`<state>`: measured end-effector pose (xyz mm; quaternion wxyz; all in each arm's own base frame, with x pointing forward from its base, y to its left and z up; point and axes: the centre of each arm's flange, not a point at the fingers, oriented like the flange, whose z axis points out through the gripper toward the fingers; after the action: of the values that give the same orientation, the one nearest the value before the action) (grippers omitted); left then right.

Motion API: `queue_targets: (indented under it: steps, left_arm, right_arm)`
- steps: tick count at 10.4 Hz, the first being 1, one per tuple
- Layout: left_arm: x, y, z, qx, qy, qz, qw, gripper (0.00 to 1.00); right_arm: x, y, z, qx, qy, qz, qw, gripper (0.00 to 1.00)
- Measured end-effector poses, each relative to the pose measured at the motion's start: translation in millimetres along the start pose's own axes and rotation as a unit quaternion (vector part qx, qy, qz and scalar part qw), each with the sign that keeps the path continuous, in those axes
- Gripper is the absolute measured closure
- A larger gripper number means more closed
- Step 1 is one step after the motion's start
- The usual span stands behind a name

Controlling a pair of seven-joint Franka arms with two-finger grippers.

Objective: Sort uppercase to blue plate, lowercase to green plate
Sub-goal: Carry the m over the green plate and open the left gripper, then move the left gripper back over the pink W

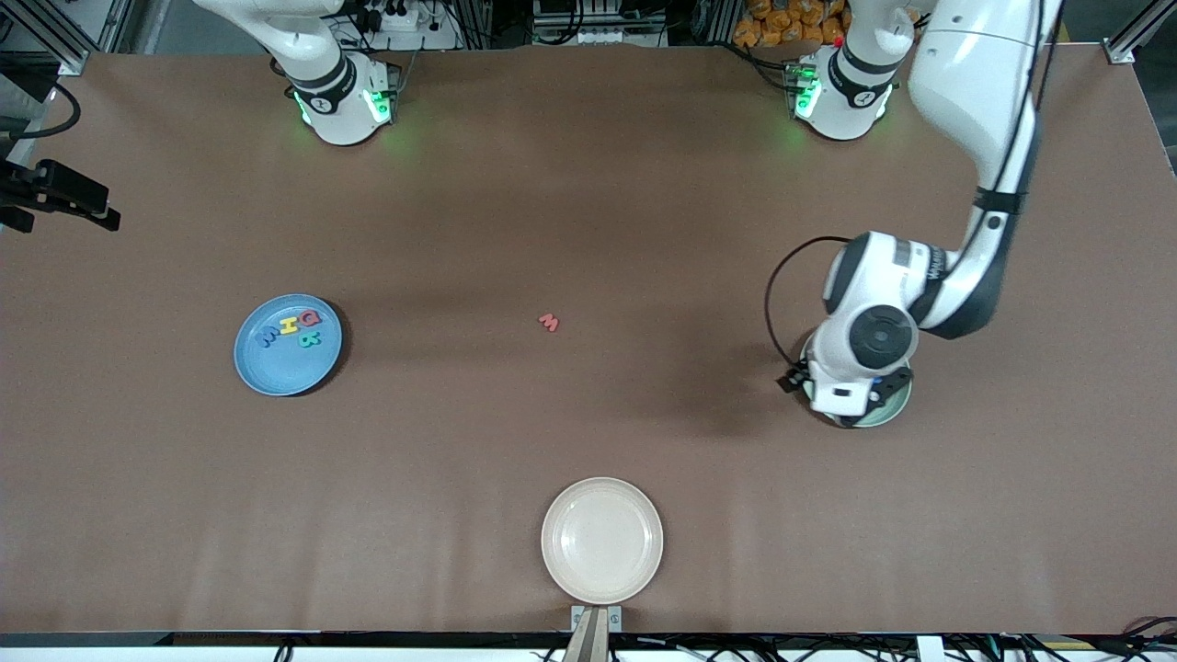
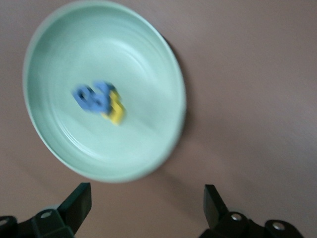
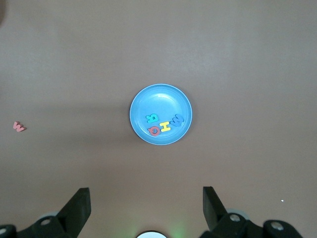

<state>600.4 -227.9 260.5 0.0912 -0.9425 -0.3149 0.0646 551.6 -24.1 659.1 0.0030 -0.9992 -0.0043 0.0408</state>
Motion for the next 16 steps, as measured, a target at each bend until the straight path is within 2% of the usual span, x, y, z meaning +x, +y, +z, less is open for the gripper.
queue_targets:
  steps: [5,8,13,14,16]
  left_arm:
    - [-138,78,-31,-0.025,0.033,-0.018,0.999,0.0]
    - [-180,116,-52,-0.064,0.027,-0.032,0.997,0.0]
    - [-250,171,-37,-0.137,0.009,-0.029,0.99,0.0]
    - [-263,177,-30,-0.145,0.01,-0.02,0.989,0.0]
    - [-296,190,8,-0.135,0.009,0.002,0.991,0.0]
  right_arm:
    - [0,1,0,0.0,0.0,0.001,1.0,0.0]
    - [0,1,0,0.0,0.0,0.001,1.0,0.0]
    - [0,1,0,0.0,0.0,0.001,1.0,0.0]
    - [0,2,0,0.0,0.0,0.001,1.0,0.0]
    - [0,1,0,0.0,0.0,0.001,1.0,0.0]
